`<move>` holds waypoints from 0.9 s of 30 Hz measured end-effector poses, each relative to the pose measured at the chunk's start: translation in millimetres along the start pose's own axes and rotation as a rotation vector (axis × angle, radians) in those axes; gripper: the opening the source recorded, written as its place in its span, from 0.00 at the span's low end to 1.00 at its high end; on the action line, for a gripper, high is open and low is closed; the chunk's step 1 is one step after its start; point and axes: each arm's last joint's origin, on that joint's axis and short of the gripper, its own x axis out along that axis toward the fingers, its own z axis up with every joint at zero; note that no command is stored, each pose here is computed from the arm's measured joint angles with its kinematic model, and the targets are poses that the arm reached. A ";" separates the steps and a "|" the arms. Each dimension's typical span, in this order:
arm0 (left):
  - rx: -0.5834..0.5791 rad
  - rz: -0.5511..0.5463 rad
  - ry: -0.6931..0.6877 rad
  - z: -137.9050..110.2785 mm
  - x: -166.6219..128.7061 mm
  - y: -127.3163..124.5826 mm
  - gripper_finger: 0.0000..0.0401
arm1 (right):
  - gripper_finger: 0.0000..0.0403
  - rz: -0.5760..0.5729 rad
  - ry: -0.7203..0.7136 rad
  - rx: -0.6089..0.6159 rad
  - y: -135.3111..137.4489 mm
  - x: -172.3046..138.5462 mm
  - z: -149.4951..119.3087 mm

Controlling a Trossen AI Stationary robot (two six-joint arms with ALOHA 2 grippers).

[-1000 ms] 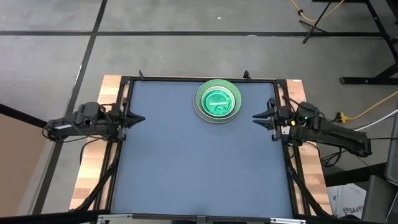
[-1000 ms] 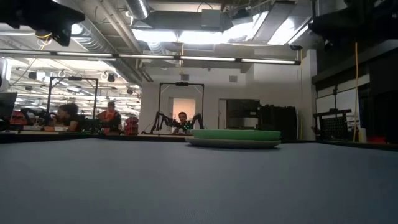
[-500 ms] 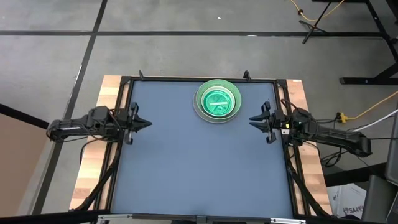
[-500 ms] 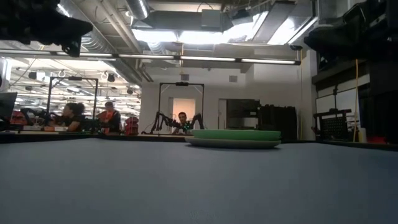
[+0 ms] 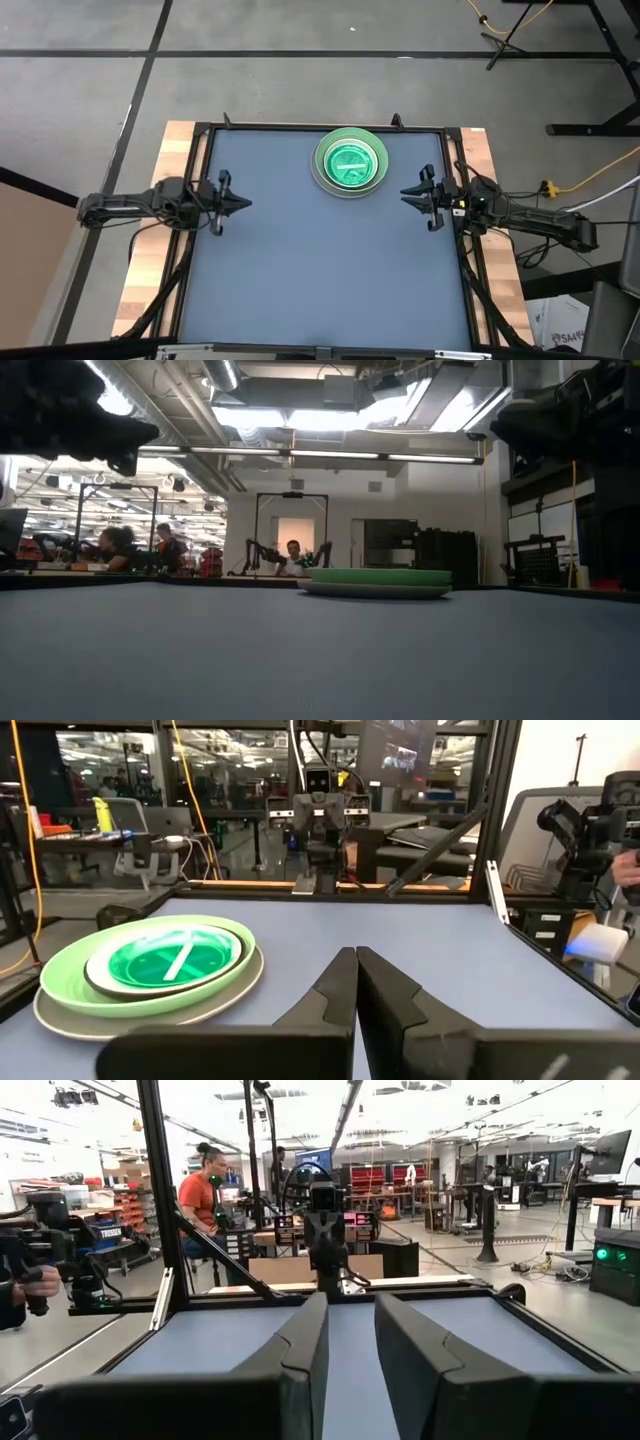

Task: Stack plastic plates
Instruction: Return to Home Position

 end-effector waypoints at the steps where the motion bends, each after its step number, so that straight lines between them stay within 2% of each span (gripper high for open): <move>1: 0.000 0.000 -0.001 -2.2 0.6 0.1 0.00 | 0.19 0.000 0.001 0.000 0.0 0.0 -0.1; 7: -0.001 -0.002 -0.002 -7.8 1.9 0.3 0.00 | 0.19 -0.001 0.012 0.006 -0.1 0.0 -1.2; 13: 0.024 -0.004 -0.001 -7.9 1.9 0.3 0.00 | 0.19 -0.008 0.066 0.068 -0.7 -0.2 -6.7; 24: 0.025 -0.003 0.001 -8.1 2.0 0.3 0.00 | 0.19 -0.023 0.101 0.075 -1.3 -0.5 -10.2; 27: 0.024 0.001 0.001 -8.1 2.0 0.5 0.00 | 0.19 -0.055 0.138 0.092 -2.3 -1.0 -14.3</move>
